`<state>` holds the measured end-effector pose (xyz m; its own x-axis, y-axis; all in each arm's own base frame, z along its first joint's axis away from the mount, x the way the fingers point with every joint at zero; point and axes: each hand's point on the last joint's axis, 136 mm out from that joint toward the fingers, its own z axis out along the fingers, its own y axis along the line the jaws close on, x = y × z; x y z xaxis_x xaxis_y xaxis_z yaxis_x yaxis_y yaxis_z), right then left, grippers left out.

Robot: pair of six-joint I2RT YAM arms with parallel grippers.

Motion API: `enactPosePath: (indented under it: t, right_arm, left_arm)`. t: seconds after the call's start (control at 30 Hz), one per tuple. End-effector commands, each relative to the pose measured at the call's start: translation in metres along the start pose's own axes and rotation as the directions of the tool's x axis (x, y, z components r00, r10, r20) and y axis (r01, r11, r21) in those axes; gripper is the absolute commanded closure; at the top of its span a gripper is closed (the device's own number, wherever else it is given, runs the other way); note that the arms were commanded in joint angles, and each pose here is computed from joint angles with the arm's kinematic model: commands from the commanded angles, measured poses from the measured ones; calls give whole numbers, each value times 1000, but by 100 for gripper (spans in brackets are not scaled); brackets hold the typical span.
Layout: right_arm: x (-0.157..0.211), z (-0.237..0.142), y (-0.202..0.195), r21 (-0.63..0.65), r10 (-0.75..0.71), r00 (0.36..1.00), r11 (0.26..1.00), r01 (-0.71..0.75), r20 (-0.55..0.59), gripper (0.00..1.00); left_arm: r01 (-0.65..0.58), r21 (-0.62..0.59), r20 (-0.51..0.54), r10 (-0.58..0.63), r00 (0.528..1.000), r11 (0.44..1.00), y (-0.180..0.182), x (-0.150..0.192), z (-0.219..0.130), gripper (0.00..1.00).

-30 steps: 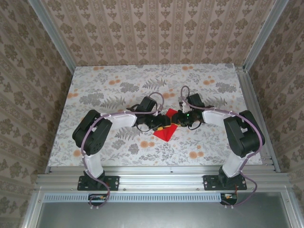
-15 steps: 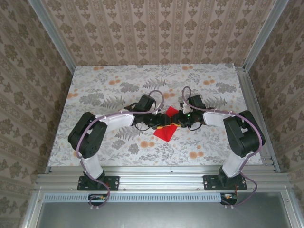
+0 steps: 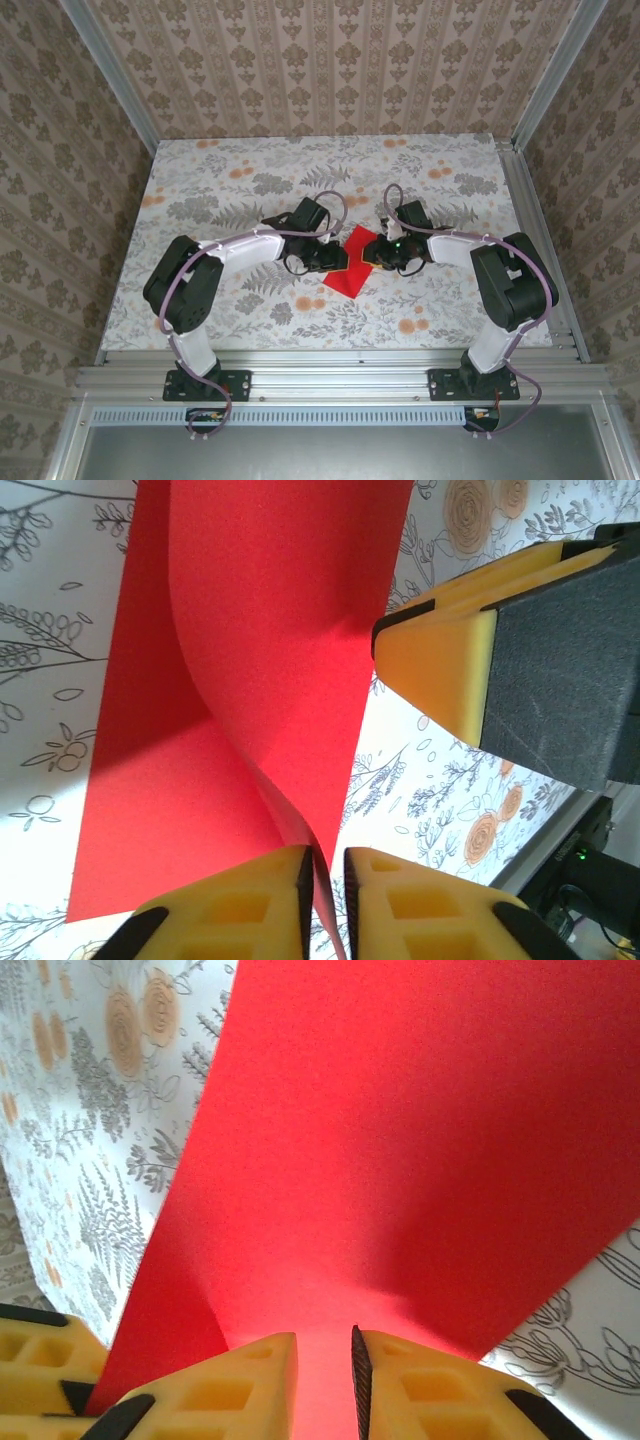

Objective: Fold a paper plane with a square sheet of paper (pick it up from the middle)
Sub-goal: Fold the triangle a second time at the center of the table.

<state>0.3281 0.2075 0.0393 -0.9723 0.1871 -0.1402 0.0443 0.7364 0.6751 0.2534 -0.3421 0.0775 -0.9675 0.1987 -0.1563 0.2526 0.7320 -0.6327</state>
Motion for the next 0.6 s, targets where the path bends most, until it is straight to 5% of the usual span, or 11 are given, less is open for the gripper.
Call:
enactPosePath:
  t: [0.0, 0.57]
  right_arm:
    - [-4, -8, -3, 49, -25, 1000, 998, 24, 11, 75]
    - [-12, -3, -17, 135, -64, 998, 989, 63, 1, 82]
  left_arm:
    - [-37, -38, 5, 37, 999, 999, -3, -4, -8, 85]
    - [-12, -43, -20, 11, 1000, 999, -7, -10, 11, 100]
